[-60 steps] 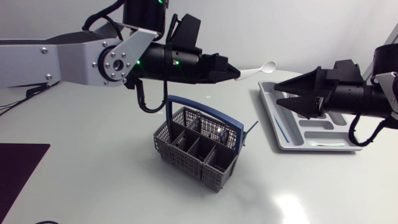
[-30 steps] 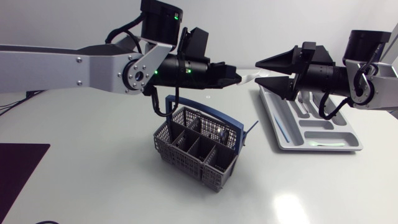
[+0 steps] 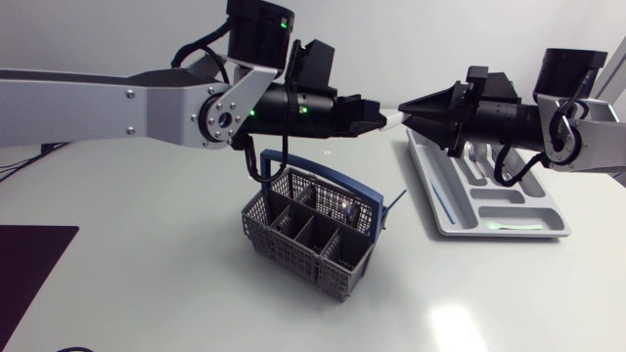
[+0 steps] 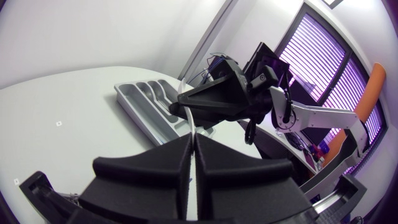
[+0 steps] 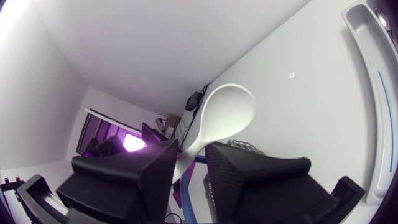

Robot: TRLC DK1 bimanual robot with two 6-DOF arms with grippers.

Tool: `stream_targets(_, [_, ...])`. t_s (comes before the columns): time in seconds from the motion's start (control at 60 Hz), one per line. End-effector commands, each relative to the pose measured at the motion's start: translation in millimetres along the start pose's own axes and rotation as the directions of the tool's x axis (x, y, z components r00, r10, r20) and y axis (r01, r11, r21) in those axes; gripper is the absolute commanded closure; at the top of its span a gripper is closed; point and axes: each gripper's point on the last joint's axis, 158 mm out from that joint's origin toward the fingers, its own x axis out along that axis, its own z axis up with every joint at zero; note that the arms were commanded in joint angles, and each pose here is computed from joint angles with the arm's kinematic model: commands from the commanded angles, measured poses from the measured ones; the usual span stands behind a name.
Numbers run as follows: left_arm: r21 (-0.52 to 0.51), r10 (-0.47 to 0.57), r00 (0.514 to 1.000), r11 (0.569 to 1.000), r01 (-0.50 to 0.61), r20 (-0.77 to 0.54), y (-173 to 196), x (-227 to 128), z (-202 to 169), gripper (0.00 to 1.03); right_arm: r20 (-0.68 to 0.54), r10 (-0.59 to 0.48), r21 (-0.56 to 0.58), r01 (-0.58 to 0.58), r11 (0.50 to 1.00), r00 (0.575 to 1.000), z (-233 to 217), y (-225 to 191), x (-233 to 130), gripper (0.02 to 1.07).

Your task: Unload the cutlery basket into the drawer organizer.

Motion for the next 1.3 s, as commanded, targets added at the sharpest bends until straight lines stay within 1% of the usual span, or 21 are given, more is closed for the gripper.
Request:
stream_targets(0.0, [-0.019, 0.005, 1.000, 1.000, -0.005, -0.010, 2, 7, -6, 1.00, 0.030, 0.001, -0.005, -0.001, 1.000, 1.000, 8, 6, -3, 0.86])
stream_targets(0.117, [-0.013, 0.007, 1.000, 1.000, -0.007, -0.023, 0, 9, -14, 1.00, 0.048, 0.000, -0.030, 0.002, 1.000, 0.999, 11, 11, -4, 0.91])
stream_targets(0.15, [-0.006, 0.011, 1.000, 1.000, -0.011, -0.025, 0, 10, -16, 0.98, 0.054, -0.002, -0.037, 0.004, 0.999, 0.999, 12, 11, -5, 0.94])
stream_targets(0.183, [0.000, 0.012, 1.000, 1.000, -0.012, -0.027, 0, 10, -17, 0.92, 0.062, -0.004, -0.045, 0.006, 0.999, 0.998, 14, 11, -5, 0.96])
stream_targets(0.217, [0.030, 0.039, 0.999, 0.999, -0.038, -0.024, 0, 11, -17, 0.82, 0.072, -0.008, -0.052, 0.011, 0.999, 0.997, 17, 9, -9, 0.96])
stream_targets(0.25, [0.042, 0.043, 0.999, 0.998, -0.041, -0.024, -1, 10, -17, 0.78, 0.073, -0.011, -0.056, 0.015, 0.998, 0.997, 17, 8, -10, 0.96])
stream_targets(0.267, [0.054, 0.045, 0.999, 0.998, -0.043, -0.025, -3, 7, -15, 0.71, 0.077, -0.013, -0.059, 0.017, 0.998, 0.997, 18, 8, -12, 0.96])
stream_targets(0.3, [0.065, 0.045, 0.998, 0.997, -0.043, -0.035, -7, 5, -15, 0.61, 0.081, -0.016, -0.066, 0.021, 0.998, 0.997, 18, 7, -14, 0.97])
stream_targets(0.4, [0.115, 0.065, 0.996, 0.992, -0.059, -0.054, -10, -6, -9, 0.44, 0.074, -0.021, -0.076, 0.027, 0.997, 0.997, 14, 3, -19, 0.97])
stream_targets(0.55, [0.188, 0.123, 0.992, 0.976, -0.114, -0.034, -7, -34, 19, 0.40, 0.058, -0.053, -0.124, 0.060, 0.990, 0.997, 9, -1, -33, 0.97])
stream_targets(0.583, [0.222, 0.138, 0.990, 0.967, -0.126, -0.042, -7, -44, 26, 0.37, 0.049, -0.073, -0.149, 0.079, 0.986, 0.996, 7, -4, -38, 0.97])
stream_targets(0.617, [0.288, 0.197, 0.980, 0.941, -0.179, -0.033, -5, -63, 41, 0.36, 0.034, -0.107, -0.182, 0.111, 0.977, 0.994, 5, -9, -46, 0.97])
stream_targets(0.683, [0.322, 0.228, 0.973, 0.924, -0.206, -0.031, -3, -76, 48, 0.35, 0.018, -0.138, -0.217, 0.138, 0.966, 0.990, 1, -15, -52, 0.97])
stream_targets(0.783, [0.379, 0.307, 0.950, 0.886, -0.266, -0.050, 9, -109, 51, 0.30, -0.016, -0.233, -0.329, 0.215, 0.920, 0.972, -2, -35, -80, 0.97])
stream_targets(0.85, [0.377, 0.336, 0.939, 0.881, -0.285, -0.075, 20, -120, 44, 0.28, -0.020, -0.272, -0.363, 0.246, 0.899, 0.962, 1, -49, -98, 0.97])
stream_targets(0.9, [0.378, 0.358, 0.928, 0.877, -0.296, -0.105, 29, -128, 33, 0.26, -0.050, -0.327, -0.417, 0.278, 0.866, 0.944, 0, -69, -117, 0.97])
stream_targets(1.05, [0.403, 0.399, 0.904, 0.861, -0.311, -0.153, 45, -146, 5, 0.23, -0.121, -0.395, -0.521, 0.280, 0.806, 0.911, -4, -100, -149, 0.97])
stream_targets(1.15, [0.417, 0.418, 0.892, 0.852, -0.318, -0.174, 50, -156, -13, 0.22, -0.149, -0.465, -0.644, 0.272, 0.716, 0.873, -6, -122, -168, 0.97])
stream_targets(1.2, [0.422, 0.430, 0.882, 0.848, -0.322, -0.191, 56, -162, -26, 0.21, -0.159, -0.510, -0.728, 0.249, 0.639, 0.845, -6, -138, -180, 0.97])
stream_targets(1.25, [0.419, 0.434, 0.877, 0.849, -0.322, -0.205, 59, -164, -34, 0.21, -0.158, -0.530, -0.740, 0.255, 0.622, 0.833, -2, -147, -187, 0.97])
stream_targets(1.283, [0.419, 0.436, 0.873, 0.850, -0.319, -0.219, 61, -165, -42, 0.21, -0.173, -0.544, -0.774, 0.228, 0.591, 0.821, -4, -152, -191, 0.97])
